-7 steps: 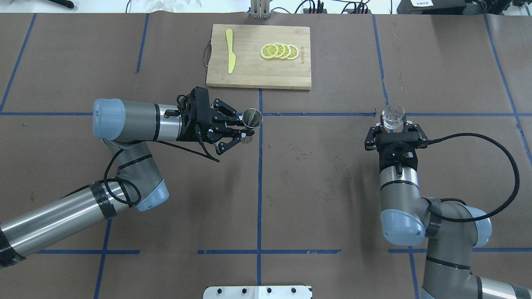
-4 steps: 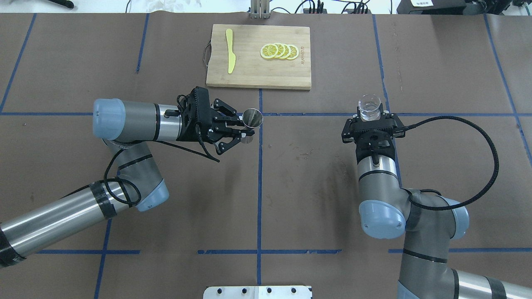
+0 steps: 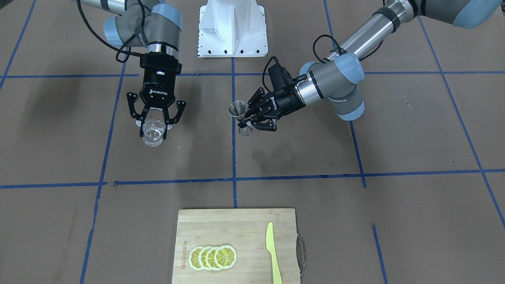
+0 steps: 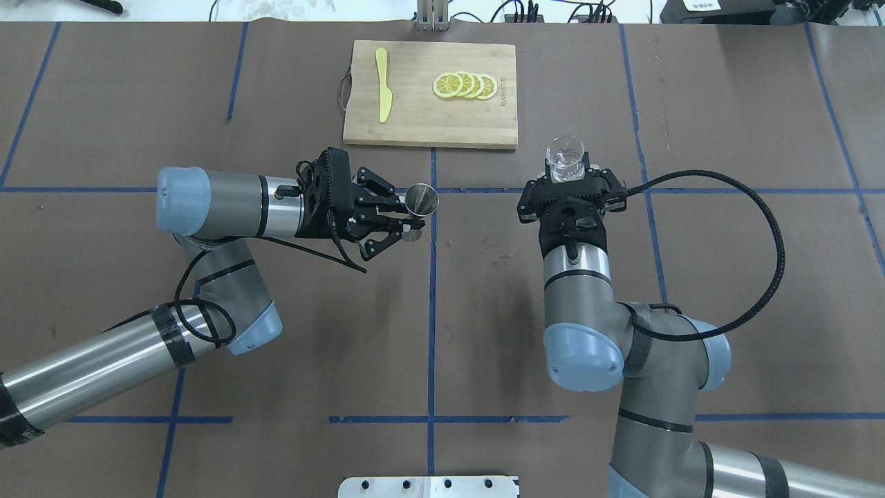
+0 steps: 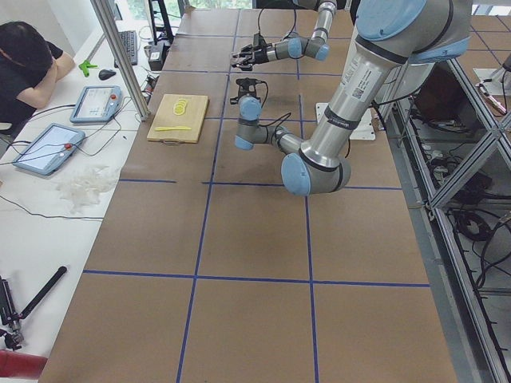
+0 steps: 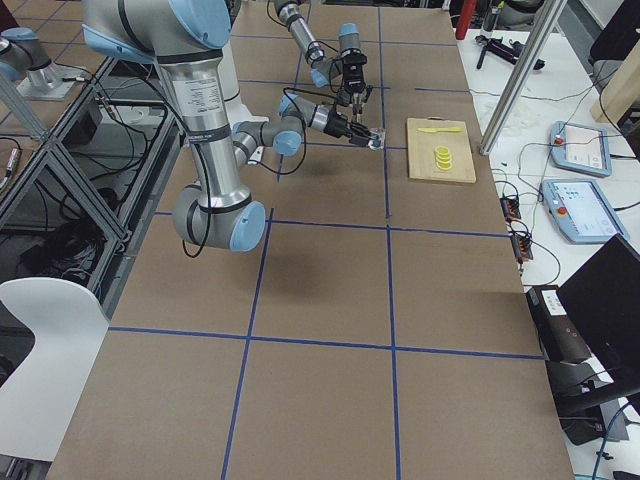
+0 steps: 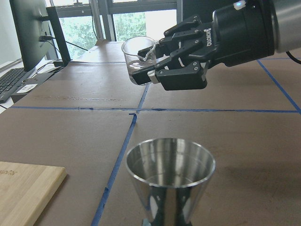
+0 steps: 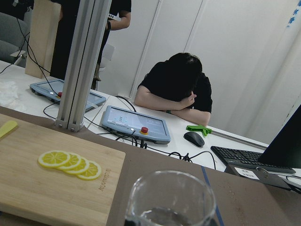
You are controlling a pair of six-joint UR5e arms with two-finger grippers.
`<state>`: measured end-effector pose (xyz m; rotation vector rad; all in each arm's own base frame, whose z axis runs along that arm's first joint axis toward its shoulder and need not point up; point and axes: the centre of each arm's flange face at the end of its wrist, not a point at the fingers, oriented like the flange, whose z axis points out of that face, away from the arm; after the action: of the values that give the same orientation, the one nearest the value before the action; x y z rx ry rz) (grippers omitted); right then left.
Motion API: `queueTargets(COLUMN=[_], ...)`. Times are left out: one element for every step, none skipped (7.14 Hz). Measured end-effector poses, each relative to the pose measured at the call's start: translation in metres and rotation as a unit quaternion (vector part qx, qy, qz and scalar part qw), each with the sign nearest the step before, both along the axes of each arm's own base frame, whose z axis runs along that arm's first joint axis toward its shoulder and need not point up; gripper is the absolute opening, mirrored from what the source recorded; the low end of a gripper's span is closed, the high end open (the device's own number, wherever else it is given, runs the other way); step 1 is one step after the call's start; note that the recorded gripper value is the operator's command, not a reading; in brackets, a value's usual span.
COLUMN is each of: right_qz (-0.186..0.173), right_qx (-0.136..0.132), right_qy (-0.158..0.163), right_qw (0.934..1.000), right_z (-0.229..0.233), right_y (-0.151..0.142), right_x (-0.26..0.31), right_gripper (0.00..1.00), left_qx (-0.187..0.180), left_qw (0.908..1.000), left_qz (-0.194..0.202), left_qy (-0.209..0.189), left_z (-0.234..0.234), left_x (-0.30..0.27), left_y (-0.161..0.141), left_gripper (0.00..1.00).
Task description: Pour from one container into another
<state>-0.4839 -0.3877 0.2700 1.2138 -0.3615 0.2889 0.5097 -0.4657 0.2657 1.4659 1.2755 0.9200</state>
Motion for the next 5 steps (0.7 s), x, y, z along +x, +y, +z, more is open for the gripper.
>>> queueTargets(right_qz=[-0.002,-0.006,-0.010,-0.013,-0.015], right_qx=[-0.001,0.002,0.008,0.013,0.017], right_qy=[0.018,0.043,0.061,0.067,0.069], right_qw=[0.9998,0.9991,0.9981,0.9976,0.9974], right_z=[-0.018,-0.035,-0.048,-0.058,-0.065], right_y=[-0.001,-0.001,0.001,0.006,0.011], right_x=[-0.006,-0.011,-0.015,-0.020,-0.025], right_gripper=[0.00,0.00,0.00,0.00,0.00], left_qx=[0.000,0.000,0.000,0.000,0.000], left_qw=[1.0000,1.0000,1.0000,1.0000,1.0000], left_qz=[0.000,0.000,0.000,0.000,0.001], left_qy=[0.000,0.000,0.000,-0.001,-0.001], left_z=[0.000,0.000,0.000,0.000,0.000], left_x=[0.000,0.000,0.000,0.001,0.001], left_y=[0.000,0.000,0.000,0.000,0.000], left_gripper=[0.00,0.00,0.00,0.00,0.00])
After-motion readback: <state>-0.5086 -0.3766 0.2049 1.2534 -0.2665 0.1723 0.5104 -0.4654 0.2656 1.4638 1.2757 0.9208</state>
